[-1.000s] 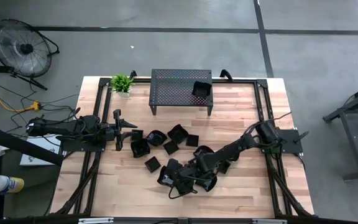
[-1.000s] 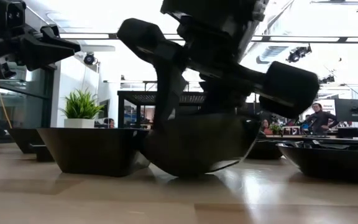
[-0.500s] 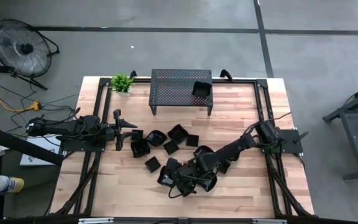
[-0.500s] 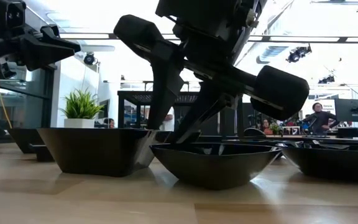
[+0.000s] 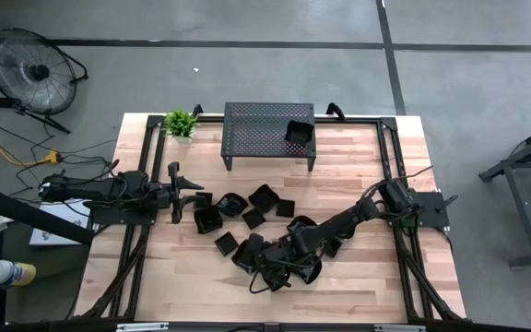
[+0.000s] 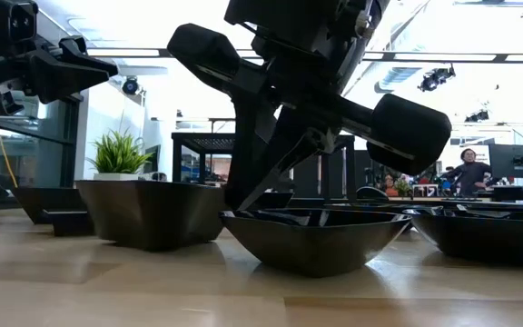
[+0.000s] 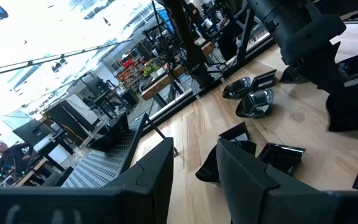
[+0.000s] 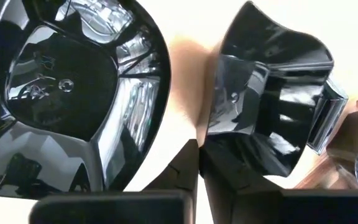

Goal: Pick & Place Mini shaped plates
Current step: Stack the distorted square plate on top of the distorted square plate on the shelf

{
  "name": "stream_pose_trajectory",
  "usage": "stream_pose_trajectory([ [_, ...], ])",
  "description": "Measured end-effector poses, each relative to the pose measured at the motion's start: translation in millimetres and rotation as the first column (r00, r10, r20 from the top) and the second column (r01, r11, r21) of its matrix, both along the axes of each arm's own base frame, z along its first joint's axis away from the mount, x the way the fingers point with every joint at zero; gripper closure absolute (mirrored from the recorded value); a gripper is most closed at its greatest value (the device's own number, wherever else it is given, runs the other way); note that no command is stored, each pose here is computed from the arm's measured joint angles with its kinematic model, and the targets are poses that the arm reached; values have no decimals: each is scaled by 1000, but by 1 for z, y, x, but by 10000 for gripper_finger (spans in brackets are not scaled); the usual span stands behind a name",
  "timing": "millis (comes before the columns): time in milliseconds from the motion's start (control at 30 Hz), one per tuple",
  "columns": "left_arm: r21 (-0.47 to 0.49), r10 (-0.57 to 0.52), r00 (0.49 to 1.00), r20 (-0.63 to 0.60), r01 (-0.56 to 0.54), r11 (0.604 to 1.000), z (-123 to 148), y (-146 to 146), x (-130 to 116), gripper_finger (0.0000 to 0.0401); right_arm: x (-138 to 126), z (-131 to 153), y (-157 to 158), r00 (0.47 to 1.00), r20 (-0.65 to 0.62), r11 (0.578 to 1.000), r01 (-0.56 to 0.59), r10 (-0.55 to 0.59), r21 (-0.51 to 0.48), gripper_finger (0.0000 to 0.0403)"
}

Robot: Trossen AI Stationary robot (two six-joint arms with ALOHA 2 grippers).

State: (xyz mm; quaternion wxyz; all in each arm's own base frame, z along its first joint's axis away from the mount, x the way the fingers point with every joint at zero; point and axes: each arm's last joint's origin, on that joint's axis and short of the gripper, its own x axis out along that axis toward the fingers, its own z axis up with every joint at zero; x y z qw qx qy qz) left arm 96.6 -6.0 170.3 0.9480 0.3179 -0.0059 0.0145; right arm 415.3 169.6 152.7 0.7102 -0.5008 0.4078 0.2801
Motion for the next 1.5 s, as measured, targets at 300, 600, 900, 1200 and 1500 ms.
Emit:
stream_pose_trajectory([
  [300,0,0,1000,0,0,1000,0,0,0,281,0,0,1,1000,17,999,16,-15,-35,399],
  [600,0,0,1000,0,0,1000,0,0,0,281,6,14,6,998,60,1000,29,-28,-10,398],
  [900,0,0,1000,0,0,1000,0,0,0,281,9,41,5,983,90,981,169,-161,-90,397],
  [1200,0,0,1000,0,0,1000,0,0,0,281,9,77,-8,937,54,932,349,-346,-98,397],
  [1500,0,0,1000,0,0,1000,0,0,0,281,13,115,-32,870,42,869,492,-491,-49,396],
])
